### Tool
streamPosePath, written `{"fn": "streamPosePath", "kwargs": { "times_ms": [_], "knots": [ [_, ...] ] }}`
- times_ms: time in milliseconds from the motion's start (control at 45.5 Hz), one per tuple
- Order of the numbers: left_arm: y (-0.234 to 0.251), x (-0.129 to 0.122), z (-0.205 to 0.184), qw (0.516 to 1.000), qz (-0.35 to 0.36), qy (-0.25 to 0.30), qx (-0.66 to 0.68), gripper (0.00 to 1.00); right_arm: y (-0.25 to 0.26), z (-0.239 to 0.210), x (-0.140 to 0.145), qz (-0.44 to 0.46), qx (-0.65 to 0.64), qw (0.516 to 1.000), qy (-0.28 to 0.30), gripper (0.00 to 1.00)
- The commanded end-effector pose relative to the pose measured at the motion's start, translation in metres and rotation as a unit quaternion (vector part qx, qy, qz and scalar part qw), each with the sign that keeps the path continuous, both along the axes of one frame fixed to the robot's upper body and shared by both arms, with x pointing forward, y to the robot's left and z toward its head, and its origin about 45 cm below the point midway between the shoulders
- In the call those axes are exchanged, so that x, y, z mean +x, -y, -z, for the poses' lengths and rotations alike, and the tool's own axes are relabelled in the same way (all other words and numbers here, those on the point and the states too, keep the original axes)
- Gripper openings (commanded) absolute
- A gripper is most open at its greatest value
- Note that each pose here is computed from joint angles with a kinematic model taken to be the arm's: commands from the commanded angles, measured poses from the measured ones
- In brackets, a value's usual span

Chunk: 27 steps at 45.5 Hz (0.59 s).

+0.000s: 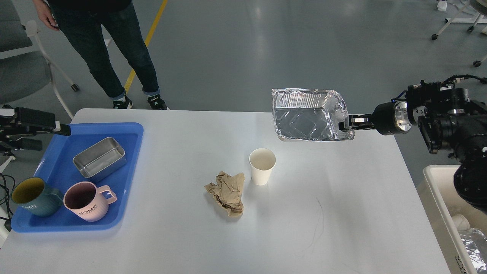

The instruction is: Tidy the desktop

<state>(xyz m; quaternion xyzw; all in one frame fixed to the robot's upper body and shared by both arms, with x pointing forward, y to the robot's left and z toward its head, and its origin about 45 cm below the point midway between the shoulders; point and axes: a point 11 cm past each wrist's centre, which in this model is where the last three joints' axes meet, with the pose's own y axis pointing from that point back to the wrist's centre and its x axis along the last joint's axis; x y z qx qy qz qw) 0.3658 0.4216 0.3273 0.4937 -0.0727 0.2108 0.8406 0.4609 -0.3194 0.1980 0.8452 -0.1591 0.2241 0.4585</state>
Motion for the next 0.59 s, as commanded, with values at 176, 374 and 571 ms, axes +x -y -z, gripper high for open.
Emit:
{"fn": "streamPosePath", "kwargs": {
  "times_ms": [176, 374, 571],
  "knots": [
    [0.085, 0.065, 0.039, 0.999, 0.039, -0.015, -0.008, 0.98, 0.003, 0.003, -0.002, 0.002, -0.004, 1.000, -0.004, 0.00],
    [0.145, 0.088, 0.075, 0.998, 0.053, -0.020, -0.013, 0.98, 0.005, 0.005, -0.004, 0.000, -0.011, 1.000, -0.010, 0.00],
    [0.195, 0.099, 0.099, 0.998, 0.061, -0.025, -0.018, 0.98, 0.009, 0.020, -0.012, 0.002, -0.021, 0.999, -0.026, 0.00]
  ]
}}
